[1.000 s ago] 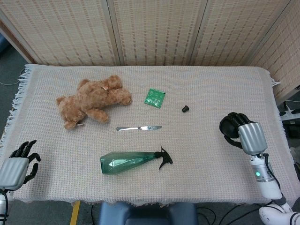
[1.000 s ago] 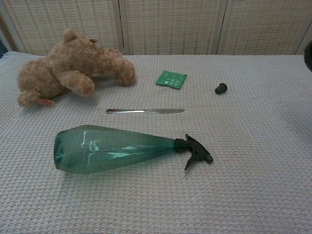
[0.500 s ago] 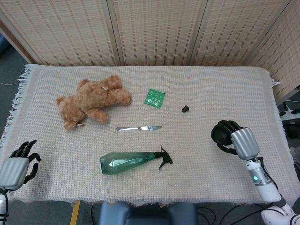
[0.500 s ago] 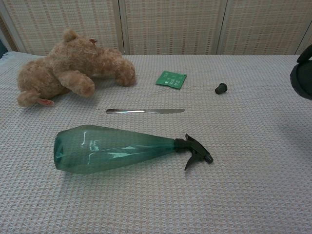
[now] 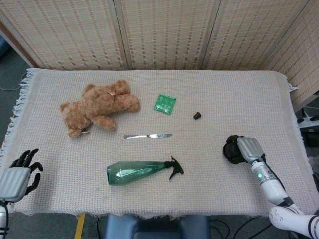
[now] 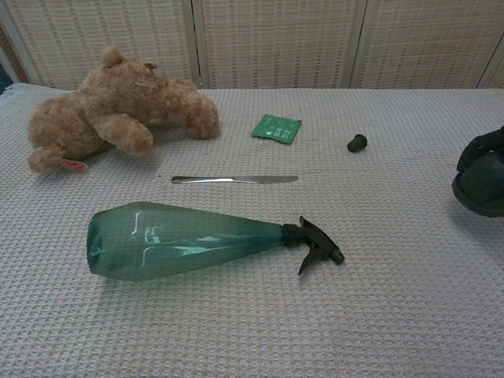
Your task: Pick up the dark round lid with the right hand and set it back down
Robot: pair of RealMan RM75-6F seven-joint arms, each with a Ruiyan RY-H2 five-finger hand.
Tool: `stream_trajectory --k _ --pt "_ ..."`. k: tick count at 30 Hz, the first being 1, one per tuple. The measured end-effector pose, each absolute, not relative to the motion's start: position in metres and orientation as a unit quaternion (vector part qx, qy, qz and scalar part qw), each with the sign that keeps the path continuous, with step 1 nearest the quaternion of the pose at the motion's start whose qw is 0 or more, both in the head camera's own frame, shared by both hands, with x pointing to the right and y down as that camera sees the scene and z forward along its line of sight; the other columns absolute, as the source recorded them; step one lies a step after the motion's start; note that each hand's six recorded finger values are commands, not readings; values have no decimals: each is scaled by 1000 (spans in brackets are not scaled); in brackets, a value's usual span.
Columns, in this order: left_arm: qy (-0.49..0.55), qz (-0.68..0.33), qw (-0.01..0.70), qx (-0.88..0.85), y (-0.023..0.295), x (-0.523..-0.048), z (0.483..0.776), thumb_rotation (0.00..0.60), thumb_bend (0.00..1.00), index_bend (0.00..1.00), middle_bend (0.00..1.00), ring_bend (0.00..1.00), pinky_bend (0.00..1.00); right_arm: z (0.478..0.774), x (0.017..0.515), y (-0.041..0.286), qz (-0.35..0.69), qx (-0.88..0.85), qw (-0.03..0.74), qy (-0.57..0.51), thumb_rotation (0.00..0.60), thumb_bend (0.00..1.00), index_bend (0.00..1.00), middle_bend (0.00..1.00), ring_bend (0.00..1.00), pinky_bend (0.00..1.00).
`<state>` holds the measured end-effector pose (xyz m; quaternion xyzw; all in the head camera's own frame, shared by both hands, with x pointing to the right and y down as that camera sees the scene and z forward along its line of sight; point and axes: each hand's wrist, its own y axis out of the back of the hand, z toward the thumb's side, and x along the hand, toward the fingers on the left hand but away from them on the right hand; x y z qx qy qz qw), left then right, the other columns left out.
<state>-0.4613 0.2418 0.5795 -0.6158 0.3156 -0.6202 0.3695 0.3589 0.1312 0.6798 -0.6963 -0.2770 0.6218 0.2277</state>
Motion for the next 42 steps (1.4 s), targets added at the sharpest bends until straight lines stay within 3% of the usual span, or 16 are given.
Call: stream_trajectory --k 12,17,23,28,32,35,42 --pt "327 -598 391 -618 239 -459 575 600 535 489 86 86 299 716 357 117 647 -688 206 -258 600 269 459 484 593 714" --pt "330 -595 394 -619 238 -459 575 600 534 489 86 86 300 720 355 119 645 -693 199 -254 600 269 436 472 532 663" --pt "331 -594 394 -618 239 -459 575 600 534 488 85 86 301 724 356 121 649 -695 194 -242 600 269 369 349 338 548" --pt "330 -596 393 -618 239 -460 576 600 536 489 86 86 301 723 359 122 652 -694 196 -233 600 250 233 111 33 306" --pt "329 -597 391 -618 238 -460 576 600 535 489 86 86 301 715 359 123 651 -697 201 -224 600 211 105 21 0 179" --pt "329 -598 391 -618 239 -460 576 600 535 490 86 86 301 709 360 125 649 -699 204 -218 600 197 21 0 0 139" --pt "327 -600 390 -618 239 -459 577 600 535 491 86 86 301 701 363 126 647 -694 223 -222 600 181 0 0 0 118"
